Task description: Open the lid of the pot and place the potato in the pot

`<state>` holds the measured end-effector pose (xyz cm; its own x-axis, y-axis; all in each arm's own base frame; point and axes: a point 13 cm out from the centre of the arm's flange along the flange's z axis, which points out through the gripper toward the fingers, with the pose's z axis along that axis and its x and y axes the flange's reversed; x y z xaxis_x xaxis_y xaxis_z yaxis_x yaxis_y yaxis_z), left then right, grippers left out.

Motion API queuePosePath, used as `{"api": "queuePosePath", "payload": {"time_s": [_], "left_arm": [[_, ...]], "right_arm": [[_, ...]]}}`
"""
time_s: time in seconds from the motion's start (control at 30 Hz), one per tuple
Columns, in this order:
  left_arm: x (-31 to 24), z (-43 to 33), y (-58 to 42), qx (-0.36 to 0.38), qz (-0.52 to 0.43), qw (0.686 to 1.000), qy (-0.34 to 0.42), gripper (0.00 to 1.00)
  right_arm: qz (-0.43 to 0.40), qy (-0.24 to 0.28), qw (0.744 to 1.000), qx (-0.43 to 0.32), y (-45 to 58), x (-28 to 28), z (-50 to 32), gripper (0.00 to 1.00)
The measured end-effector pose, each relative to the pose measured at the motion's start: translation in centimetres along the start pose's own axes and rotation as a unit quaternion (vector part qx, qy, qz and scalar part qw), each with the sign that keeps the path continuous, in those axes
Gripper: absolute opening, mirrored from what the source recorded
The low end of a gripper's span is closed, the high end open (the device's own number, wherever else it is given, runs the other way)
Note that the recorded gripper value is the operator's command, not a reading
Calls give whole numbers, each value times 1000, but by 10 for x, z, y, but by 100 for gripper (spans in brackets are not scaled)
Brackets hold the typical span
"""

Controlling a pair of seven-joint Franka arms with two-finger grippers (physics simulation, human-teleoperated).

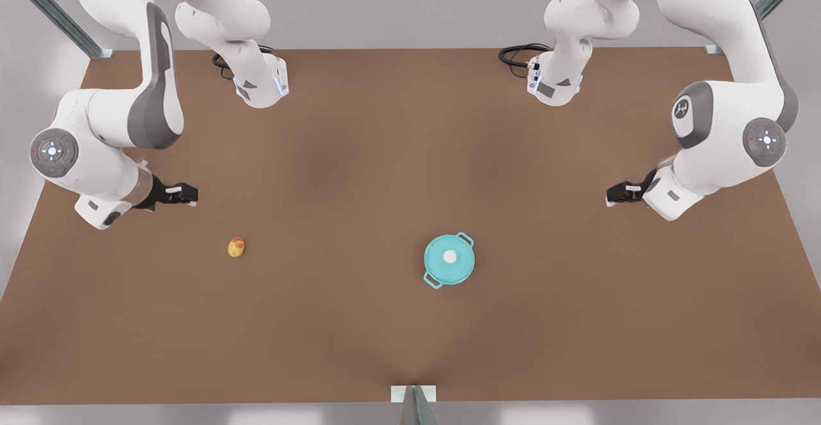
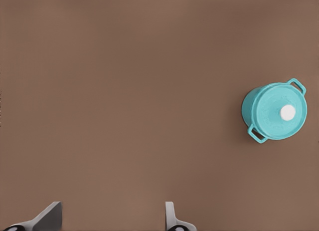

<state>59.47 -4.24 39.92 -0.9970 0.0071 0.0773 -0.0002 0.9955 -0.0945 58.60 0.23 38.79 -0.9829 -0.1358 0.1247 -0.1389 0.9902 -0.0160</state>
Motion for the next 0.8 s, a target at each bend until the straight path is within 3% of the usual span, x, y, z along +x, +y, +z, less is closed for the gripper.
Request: {"api": "queuePosePath", "payload": {"time_s": [0.13, 0.4, 0.53, 0.63, 0.8], "left_arm": [[-20, 3, -12, -6, 12, 999, -31, 100], [-37, 23, -61, -27, 56, 997, -49, 100], [-25, 99, -194, -52, 129, 990, -14, 100], [-31, 171, -242, -66, 126, 990, 0, 100], [-42, 229, -289, -68, 91, 993, -19, 100]], "right_arm": [[-26, -18, 999, 7, 20, -15, 2, 100], [-45, -4, 999, 7, 48, -34, 36, 100], [-33, 19, 999, 3, 49, -49, 84, 100], [-26, 28, 999, 3, 52, -55, 114, 100], [-10, 34, 999, 4, 48, -36, 169, 100]]}}
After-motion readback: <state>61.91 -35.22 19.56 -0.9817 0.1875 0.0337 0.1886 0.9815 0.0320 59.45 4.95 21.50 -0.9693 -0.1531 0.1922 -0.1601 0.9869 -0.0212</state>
